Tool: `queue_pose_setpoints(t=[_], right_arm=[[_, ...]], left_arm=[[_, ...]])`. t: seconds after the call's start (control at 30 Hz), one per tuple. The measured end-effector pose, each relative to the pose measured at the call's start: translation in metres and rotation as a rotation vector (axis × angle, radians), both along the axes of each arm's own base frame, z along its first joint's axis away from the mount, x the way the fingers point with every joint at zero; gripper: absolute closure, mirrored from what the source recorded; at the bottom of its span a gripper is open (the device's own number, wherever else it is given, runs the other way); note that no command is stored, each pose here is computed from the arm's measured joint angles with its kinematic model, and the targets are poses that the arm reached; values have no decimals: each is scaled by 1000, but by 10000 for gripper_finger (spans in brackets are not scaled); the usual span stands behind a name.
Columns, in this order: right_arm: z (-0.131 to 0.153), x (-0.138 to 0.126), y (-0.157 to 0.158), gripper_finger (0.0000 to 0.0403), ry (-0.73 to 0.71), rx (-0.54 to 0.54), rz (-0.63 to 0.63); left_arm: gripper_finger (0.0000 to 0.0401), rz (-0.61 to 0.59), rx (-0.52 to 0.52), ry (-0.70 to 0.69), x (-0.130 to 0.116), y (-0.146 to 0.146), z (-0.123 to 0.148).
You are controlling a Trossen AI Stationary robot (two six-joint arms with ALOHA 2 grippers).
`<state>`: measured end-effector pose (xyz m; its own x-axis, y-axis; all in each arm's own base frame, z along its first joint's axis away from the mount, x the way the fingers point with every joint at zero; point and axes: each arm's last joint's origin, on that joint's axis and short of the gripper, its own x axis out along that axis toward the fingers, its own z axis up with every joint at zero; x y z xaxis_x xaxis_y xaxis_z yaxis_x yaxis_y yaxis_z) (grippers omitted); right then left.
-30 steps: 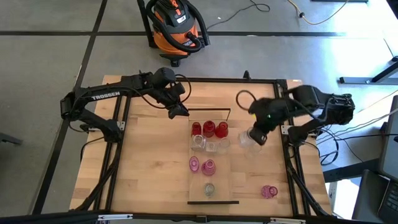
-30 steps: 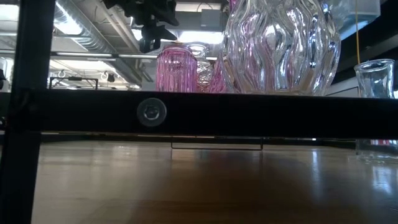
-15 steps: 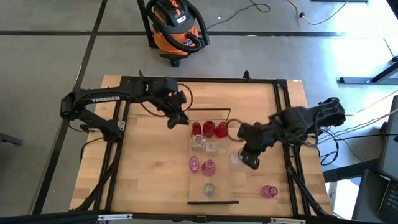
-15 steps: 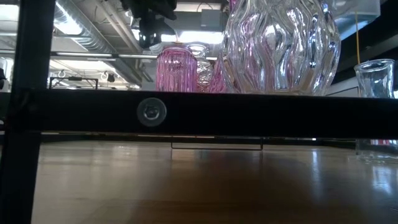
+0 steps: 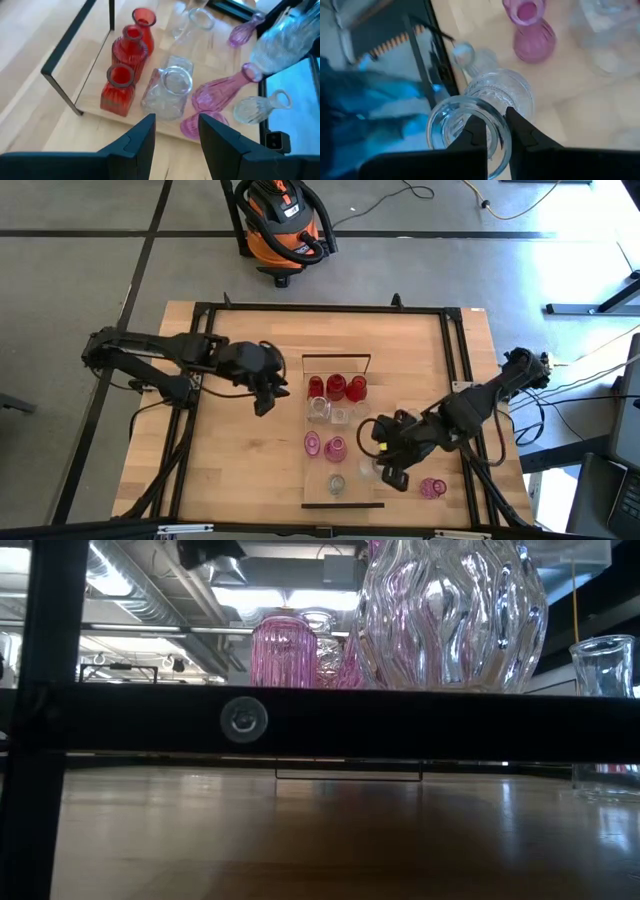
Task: Sort vases onto shelf
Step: Put the transparent vase on the shelf aligned with the other transparent vase
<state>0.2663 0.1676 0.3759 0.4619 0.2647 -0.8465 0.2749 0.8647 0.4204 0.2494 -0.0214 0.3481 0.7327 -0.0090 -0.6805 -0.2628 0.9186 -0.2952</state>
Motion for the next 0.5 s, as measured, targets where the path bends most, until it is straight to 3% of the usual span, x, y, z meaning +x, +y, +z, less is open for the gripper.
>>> queue_pose_setpoints(t=[0.2,0.5], right_arm=[[-11,14,-2,392,18,54,-109],[-45,40,8,392,139,63,-149]], left_arm=[[258,-30,15,-35,-22,-10,13],[258,-88,53,-15,-42,-25,17]])
